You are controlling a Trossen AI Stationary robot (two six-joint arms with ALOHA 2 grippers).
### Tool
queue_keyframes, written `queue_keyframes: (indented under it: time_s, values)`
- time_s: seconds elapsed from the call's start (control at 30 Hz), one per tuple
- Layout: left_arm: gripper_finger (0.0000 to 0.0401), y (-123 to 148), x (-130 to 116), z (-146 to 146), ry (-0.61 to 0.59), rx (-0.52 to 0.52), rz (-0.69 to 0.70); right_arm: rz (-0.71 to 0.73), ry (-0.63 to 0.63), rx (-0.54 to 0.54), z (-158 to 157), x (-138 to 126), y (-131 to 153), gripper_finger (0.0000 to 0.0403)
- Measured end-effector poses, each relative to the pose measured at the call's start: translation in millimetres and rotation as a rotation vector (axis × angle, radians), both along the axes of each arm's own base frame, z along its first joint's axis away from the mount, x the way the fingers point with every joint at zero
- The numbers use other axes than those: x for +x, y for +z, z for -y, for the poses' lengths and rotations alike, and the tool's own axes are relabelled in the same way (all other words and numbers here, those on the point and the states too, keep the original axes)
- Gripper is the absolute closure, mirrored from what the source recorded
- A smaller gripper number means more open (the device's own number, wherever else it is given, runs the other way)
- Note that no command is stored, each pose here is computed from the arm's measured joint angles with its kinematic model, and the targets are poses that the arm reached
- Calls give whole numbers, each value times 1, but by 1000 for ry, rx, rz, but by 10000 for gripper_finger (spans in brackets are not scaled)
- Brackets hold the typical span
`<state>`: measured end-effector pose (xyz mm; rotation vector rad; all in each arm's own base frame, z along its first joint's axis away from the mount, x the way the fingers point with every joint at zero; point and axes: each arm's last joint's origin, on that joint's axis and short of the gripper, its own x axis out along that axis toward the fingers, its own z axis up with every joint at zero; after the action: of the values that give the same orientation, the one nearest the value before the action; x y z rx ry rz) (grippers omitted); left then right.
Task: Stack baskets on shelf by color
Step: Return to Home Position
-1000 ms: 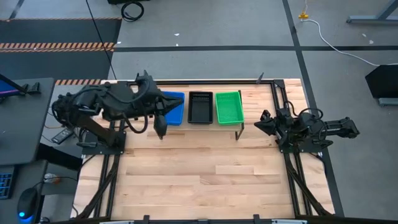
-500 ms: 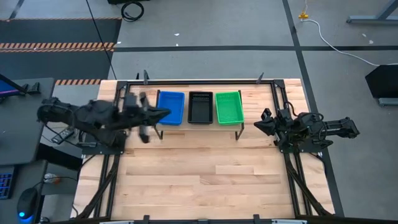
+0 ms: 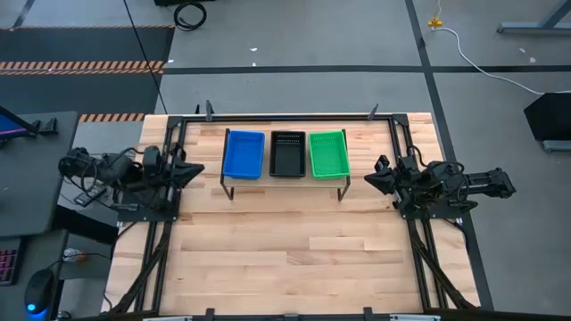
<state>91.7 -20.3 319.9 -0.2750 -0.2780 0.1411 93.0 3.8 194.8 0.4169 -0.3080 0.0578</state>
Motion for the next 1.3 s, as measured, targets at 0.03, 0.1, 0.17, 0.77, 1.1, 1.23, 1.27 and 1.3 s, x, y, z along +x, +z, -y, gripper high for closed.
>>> queue_keyframes:
  time_s: [0.03, 0.1, 0.17, 0.77, 1.1, 1.23, 1.27, 1.3]
  values:
    - [400, -7, -4, -1, -18, 2, 21, 0, 0, 0, 0, 0, 0, 383]
    - [400, -22, -8, -1, -63, 1, 56, 0, 0, 0, 0, 0, 0, 383]
    - [400, -37, -12, -2, -101, -2, 90, 0, 0, 0, 0, 0, 0, 383]
    - [400, -113, -6, -3, -125, -36, 168, 5, 3, -1, 0, 0, 0, 383]
    - [400, -123, 0, -13, -125, -96, 82, 6, 4, -1, 0, 0, 1, 383]
    - [388, -132, 3, -16, -101, -133, -10, 5, 4, -1, 0, 0, 0, 383]
    - [384, -134, 4, -16, -96, -131, -31, 6, 4, -1, 0, 0, 1, 383]
    - [380, -136, 4, -16, -96, -131, -50, 5, 4, -1, 0, 0, 0, 383]
